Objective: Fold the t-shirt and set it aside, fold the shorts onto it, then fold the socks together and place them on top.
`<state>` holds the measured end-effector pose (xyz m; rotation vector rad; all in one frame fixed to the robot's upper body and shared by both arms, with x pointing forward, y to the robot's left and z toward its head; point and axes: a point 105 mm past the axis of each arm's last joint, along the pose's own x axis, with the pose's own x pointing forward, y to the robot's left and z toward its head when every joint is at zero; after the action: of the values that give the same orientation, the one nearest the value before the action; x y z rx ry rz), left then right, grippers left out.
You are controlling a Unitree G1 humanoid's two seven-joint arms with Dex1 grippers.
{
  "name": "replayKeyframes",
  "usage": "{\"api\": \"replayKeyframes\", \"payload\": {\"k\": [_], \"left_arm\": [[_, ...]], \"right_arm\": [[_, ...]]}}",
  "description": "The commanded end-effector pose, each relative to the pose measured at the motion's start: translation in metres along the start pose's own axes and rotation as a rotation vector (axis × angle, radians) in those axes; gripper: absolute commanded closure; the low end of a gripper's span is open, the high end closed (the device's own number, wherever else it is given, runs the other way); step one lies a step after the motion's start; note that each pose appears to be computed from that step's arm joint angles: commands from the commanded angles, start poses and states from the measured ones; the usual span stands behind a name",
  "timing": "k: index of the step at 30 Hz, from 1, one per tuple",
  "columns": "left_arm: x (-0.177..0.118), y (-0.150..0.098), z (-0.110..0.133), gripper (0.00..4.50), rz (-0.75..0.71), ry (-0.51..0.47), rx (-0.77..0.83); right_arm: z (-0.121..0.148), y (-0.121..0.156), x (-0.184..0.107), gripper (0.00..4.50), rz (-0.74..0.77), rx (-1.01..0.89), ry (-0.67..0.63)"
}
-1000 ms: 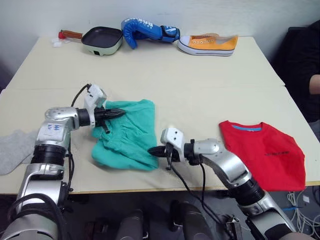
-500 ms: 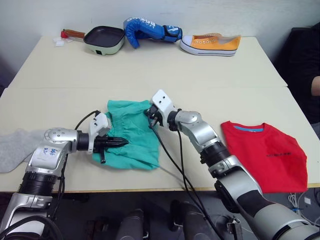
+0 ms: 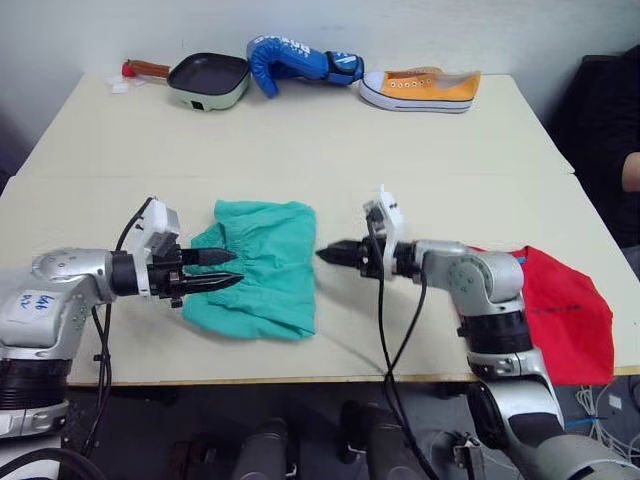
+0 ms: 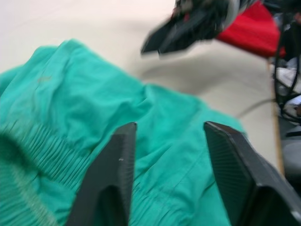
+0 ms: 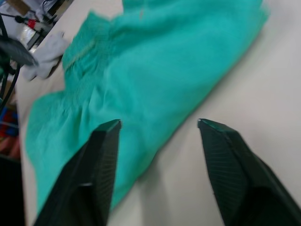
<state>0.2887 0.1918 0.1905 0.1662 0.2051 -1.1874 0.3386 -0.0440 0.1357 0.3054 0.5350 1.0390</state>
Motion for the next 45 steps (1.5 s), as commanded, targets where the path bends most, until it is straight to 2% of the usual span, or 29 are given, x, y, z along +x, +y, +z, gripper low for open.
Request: {"api": "replayKeyframes", "payload": {"k": [1,2,3,4,8,14,20,21,22,26,27,29,32,34,39,42,45], "left_arm": [[-0.001,-0.005,0.023,0.8,-0.023,-0.039,0.072],[-0.001,-0.005,0.025,0.47,-0.026,-0.045,0.077],[0.0,-0.005,0.027,0.13,-0.027,-0.042,0.095],[0.0,-0.005,0.027,0.04,-0.026,-0.034,0.112],[0.001,-0.003,0.029,0.04,-0.022,-0.033,0.142],[0.003,-0.002,0.033,0.04,-0.012,-0.051,0.162],[0.004,-0.001,0.037,0.0,0.0,-0.069,0.169],[0.005,-0.002,0.038,0.0,-0.007,-0.076,0.166],[0.006,-0.003,0.039,0.0,-0.015,-0.081,0.161],[0.011,-0.014,0.043,0.0,-0.108,-0.093,0.116],[0.012,-0.017,0.044,0.0,-0.137,-0.097,0.099],[0.016,-0.024,0.048,0.0,-0.204,-0.112,0.062],[0.024,-0.03,0.059,0.0,-0.293,-0.143,0.044],[0.031,-0.032,0.069,0.0,-0.345,-0.175,0.042],[0.05,-0.033,0.076,0.0,-0.418,-0.194,0.078],[0.058,-0.032,0.074,0.0,-0.438,-0.195,0.093],[0.061,-0.031,0.075,0.0,-0.452,-0.213,0.091]], "right_arm": [[0.002,0.012,0.01,0.5,0.045,0.043,-0.022],[0.002,0.012,0.014,0.14,0.044,0.059,-0.026],[0.001,0.012,0.021,0.0,0.04,0.062,-0.03],[0.001,0.012,0.028,0.0,0.034,0.062,-0.03],[-0.003,0.023,0.06,0.0,0.065,0.103,-0.01],[-0.002,0.037,0.089,0.0,0.098,0.123,-0.004],[0.005,0.04,0.084,2.03,0.122,0.098,-0.022],[0.007,0.041,0.082,2.52,0.125,0.094,-0.029],[0.009,0.041,0.08,2.76,0.128,0.092,-0.035],[0.017,0.051,0.07,4.29,0.159,0.055,-0.052],[0.019,0.053,0.068,4.45,0.16,0.04,-0.053],[0.026,0.058,0.062,4.45,0.159,-0.014,-0.059],[0.041,0.066,0.04,4.45,0.148,-0.092,-0.074],[0.051,0.07,0.013,4.45,0.133,-0.149,-0.077],[0.071,0.069,-0.087,4.45,0.013,-0.289,-0.048],[0.076,0.055,-0.157,4.45,-0.156,-0.321,-0.022],[0.071,0.034,-0.219,4.45,-0.379,-0.253,-0.008]]}}
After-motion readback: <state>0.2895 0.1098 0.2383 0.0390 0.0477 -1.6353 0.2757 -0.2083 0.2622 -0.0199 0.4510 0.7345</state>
